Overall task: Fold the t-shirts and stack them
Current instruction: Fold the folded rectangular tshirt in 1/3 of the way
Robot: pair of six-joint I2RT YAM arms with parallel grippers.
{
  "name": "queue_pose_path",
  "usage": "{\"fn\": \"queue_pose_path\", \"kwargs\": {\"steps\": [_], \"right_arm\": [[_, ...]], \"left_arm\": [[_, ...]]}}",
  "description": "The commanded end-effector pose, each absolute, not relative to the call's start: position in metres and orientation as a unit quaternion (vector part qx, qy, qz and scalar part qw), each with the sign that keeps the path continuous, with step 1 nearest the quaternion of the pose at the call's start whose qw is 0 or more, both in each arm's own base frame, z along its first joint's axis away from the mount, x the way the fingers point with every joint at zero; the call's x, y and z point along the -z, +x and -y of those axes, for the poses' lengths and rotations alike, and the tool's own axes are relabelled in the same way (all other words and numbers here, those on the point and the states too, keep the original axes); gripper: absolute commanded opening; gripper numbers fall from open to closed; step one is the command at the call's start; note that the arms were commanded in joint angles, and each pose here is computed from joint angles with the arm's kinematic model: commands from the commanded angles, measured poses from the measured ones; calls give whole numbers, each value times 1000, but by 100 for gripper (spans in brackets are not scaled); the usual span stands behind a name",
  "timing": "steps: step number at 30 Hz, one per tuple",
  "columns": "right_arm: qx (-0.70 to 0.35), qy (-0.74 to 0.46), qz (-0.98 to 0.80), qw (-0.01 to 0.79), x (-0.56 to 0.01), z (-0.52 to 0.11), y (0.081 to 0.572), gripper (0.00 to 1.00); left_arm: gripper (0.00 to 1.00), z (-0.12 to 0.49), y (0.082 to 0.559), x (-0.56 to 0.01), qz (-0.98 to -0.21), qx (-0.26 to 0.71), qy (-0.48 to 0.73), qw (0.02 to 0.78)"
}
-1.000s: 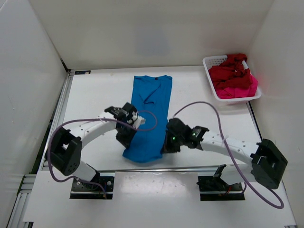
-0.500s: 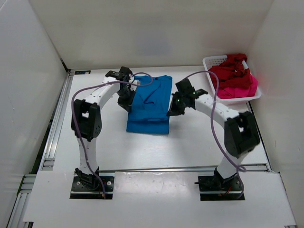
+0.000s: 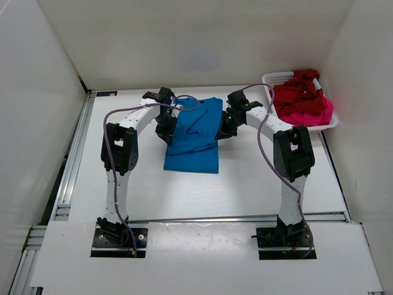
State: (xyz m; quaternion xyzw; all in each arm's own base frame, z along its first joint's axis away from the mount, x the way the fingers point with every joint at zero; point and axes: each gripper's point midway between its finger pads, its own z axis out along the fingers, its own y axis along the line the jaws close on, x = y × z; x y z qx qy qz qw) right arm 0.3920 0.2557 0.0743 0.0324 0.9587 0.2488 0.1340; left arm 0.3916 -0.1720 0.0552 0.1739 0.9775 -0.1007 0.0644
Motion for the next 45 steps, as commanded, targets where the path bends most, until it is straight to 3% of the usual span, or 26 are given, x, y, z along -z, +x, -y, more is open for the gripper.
{"fn": "queue_pose_path", "kwargs": {"steps": [1, 2, 3, 5, 8, 12, 16, 24, 27, 28, 30, 31, 32, 38, 45], "right_arm": [[-252, 39, -958, 133, -75, -244, 409, 26], [-258, 46, -956, 130, -75, -243, 412, 41], [-262, 51, -955, 129, -76, -239, 414, 46], [-268, 45, -951, 149, -93, -237, 421, 55], [-258, 41, -951, 168, -114, -227, 411, 58], [-251, 4, -960, 125, -90, -236, 348, 61], [-234, -7, -969, 80, -52, -245, 297, 66], [-259, 18, -965, 42, -20, -263, 286, 63], [-255, 29, -966, 40, -12, -260, 283, 50], [-255, 35, -966, 39, -10, -260, 282, 35], [-273, 30, -961, 26, -12, -265, 276, 21], [-274, 30, -961, 26, -12, -265, 276, 7], [-279, 28, -959, 27, -17, -265, 274, 2], [-279, 10, -960, 23, -28, -254, 236, 0], [-237, -25, -971, -24, -19, -233, 139, 0]], "left_arm": [[33, 171, 426, -69, -973, 91, 171, 127], [39, 162, 432, -72, -974, 79, 164, 135], [48, 155, 441, -75, -974, 71, 156, 148], [66, 145, 453, -90, -971, 68, 144, 178], [77, 114, 455, -121, -968, 66, 113, 216], [73, 118, 406, -116, -969, 133, 112, 177], [73, 144, 332, -59, -976, 131, 157, 80], [76, 157, 336, -36, -973, 150, 163, 67], [65, 159, 334, -28, -973, 155, 162, 54], [50, 162, 332, -28, -972, 155, 166, 53], [30, 162, 326, -23, -973, 159, 165, 39], [20, 160, 322, -20, -973, 158, 164, 33], [10, 158, 316, -18, -974, 157, 162, 22], [10, 154, 281, -28, -973, 163, 165, 5], [10, 128, 189, -26, -972, 106, 204, -48]]}}
